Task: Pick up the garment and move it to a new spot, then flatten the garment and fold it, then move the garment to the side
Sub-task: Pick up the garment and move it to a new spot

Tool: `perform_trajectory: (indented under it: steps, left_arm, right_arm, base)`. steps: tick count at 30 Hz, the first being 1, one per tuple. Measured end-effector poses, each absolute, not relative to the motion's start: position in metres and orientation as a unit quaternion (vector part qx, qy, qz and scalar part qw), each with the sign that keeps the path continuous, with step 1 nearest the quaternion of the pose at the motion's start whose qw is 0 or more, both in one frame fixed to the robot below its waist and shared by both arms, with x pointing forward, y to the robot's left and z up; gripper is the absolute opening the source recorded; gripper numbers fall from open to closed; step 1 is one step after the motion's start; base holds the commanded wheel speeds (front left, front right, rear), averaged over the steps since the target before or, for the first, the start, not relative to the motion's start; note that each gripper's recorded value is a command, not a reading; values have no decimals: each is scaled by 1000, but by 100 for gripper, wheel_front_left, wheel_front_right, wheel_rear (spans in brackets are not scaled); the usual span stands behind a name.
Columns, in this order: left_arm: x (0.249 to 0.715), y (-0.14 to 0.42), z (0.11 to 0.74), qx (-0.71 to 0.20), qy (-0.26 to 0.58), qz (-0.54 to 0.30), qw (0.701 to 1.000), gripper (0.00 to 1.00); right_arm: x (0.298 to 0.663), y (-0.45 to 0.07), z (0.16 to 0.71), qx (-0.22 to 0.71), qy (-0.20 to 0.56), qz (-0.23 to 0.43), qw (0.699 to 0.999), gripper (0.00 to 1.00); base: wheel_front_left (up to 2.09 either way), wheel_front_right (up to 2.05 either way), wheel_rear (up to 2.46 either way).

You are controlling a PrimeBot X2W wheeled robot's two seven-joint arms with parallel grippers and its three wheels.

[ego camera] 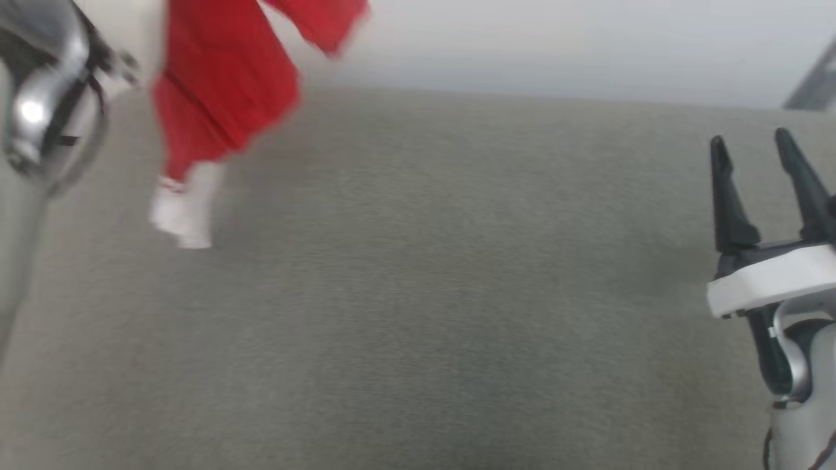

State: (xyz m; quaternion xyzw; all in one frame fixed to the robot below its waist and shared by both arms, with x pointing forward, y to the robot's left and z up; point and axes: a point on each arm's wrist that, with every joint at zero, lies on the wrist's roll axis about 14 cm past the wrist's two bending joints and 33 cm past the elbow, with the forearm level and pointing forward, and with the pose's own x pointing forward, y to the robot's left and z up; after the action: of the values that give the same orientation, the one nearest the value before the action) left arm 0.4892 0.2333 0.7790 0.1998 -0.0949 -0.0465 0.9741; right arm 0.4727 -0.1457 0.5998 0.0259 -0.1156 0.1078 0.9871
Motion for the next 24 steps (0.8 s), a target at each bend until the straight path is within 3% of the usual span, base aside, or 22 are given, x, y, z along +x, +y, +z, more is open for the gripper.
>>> perform_trajectory:
  steps: [12,24]
  left_arm:
    - [497,109,647,158,53,-216,962,0]
    - [454,46,490,114,269,-318,902,0]
  right_arm:
    - [457,-221,579,19,-101,1,995,100]
    - [435,-248,539,35,-53,-46,997,100]
  base:
    - [0,0,0]
    - [0,0,0]
